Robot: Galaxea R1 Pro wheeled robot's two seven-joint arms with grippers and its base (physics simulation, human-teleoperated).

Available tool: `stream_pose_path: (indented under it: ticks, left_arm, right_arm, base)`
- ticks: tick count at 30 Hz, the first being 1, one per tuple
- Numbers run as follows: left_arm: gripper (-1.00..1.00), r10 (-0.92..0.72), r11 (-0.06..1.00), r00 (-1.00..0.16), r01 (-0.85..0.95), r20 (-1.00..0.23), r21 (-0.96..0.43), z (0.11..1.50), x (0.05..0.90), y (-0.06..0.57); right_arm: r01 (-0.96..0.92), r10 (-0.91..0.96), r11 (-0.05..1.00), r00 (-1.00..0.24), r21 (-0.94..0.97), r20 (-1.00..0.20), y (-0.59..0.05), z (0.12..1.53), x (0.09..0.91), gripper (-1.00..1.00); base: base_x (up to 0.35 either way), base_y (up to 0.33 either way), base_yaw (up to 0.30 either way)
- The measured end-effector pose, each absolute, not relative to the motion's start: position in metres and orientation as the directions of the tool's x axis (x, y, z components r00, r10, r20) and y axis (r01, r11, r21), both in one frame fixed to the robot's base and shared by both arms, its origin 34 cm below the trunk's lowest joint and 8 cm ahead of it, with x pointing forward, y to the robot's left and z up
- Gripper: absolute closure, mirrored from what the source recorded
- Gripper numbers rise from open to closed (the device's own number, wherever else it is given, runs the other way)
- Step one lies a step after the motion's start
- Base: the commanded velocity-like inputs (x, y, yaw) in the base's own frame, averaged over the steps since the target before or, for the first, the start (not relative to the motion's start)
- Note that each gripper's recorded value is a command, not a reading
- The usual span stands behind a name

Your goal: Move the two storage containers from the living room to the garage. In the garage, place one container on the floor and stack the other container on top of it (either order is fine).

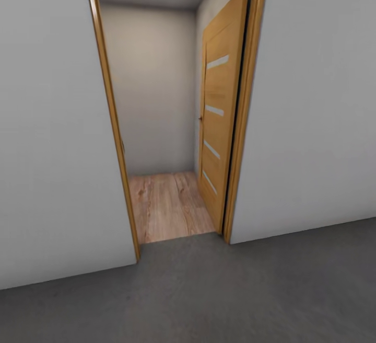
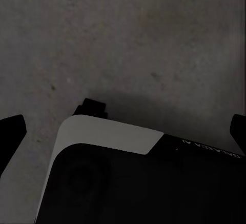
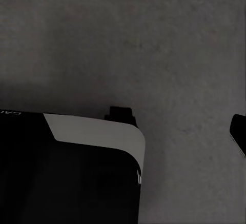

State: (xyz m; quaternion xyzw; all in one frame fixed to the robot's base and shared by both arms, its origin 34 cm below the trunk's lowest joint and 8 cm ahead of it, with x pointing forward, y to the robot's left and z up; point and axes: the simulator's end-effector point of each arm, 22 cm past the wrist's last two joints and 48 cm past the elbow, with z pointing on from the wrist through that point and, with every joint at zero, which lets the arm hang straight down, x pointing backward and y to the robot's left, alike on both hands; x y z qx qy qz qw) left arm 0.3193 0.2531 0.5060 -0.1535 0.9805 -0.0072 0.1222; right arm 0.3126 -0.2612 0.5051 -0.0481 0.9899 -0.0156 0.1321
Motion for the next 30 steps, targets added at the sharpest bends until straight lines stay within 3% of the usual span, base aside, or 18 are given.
stream_pose_path:
  ticks: [30]
  left_arm:
    - [-1.00,-0.298,0.954,-0.924,-0.295,-0.238,-0.052,0.5060,0.3194,0.2523]
  right_arm:
    - [-0.076,-0.084,0.996,-0.960,-0.039,-0.267,-0.2597,0.5055,0.3139,-1.00]
  base:
    - [0.322,0.000,0.000]
